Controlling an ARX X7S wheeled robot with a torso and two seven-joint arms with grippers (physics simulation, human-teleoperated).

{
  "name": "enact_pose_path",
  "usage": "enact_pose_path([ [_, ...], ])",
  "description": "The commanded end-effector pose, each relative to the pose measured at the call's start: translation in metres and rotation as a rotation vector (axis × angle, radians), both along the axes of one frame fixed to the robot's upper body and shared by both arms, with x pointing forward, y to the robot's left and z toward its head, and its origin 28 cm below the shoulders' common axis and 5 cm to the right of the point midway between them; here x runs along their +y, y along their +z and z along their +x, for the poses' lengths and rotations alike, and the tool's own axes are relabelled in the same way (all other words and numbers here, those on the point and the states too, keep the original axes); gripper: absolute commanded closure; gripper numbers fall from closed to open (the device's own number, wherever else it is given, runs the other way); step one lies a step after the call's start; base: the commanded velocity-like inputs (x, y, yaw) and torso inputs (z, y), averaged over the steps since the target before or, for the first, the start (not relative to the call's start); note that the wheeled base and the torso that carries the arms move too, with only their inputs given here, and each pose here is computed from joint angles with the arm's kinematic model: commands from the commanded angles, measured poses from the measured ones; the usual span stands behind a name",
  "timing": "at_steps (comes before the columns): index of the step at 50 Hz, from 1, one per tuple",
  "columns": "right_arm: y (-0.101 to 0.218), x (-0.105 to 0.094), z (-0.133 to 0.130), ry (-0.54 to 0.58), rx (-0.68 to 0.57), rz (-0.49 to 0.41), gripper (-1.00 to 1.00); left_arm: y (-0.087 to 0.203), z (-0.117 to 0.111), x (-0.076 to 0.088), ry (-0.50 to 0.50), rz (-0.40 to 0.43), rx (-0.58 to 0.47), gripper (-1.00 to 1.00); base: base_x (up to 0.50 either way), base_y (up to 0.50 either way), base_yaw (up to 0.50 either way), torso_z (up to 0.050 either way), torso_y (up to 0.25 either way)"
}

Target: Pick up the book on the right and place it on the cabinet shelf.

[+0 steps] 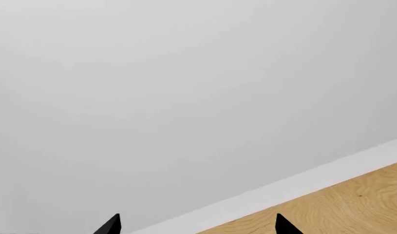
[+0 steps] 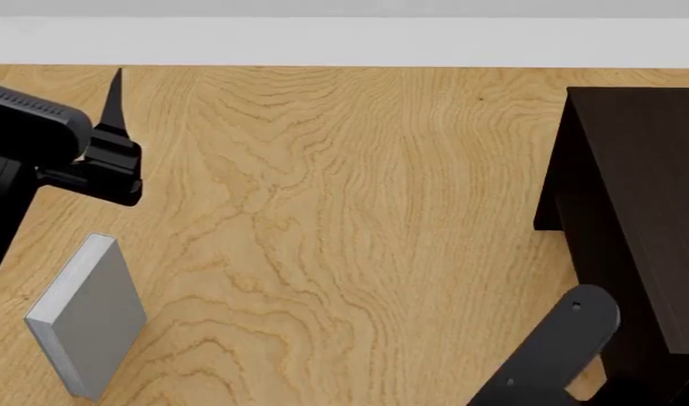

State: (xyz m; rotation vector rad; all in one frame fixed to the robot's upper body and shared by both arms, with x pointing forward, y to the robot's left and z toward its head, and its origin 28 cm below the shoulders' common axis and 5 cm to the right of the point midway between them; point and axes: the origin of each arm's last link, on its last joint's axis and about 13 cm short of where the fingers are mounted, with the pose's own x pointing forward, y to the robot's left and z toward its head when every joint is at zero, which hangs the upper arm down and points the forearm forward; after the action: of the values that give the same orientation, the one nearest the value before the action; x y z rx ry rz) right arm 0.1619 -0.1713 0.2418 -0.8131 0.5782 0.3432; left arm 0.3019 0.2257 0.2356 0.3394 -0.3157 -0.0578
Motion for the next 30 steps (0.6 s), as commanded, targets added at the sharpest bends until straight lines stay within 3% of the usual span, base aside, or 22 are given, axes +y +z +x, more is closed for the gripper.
enact_pose_path([
  [1,0.026,0.010,0.013,0.019,-0.138,0.012,1.00,0.000,-0.002,0.002,0.004,-0.005,-0.003,-1.00,0.00,0.00,0.00,0.000,0.000],
  [17,0.036,0.016,0.037,0.008,-0.177,0.249,1.00,-0.001,-0.003,0.002,0.006,-0.001,-0.002,-1.00,0.00,0.00,0.00,0.000,0.000],
  [30,0.032,0.026,0.063,0.027,-0.207,0.264,1.00,0.000,-0.003,0.001,0.007,-0.001,-0.002,-1.00,0.00,0.00,0.00,0.000,0.000],
])
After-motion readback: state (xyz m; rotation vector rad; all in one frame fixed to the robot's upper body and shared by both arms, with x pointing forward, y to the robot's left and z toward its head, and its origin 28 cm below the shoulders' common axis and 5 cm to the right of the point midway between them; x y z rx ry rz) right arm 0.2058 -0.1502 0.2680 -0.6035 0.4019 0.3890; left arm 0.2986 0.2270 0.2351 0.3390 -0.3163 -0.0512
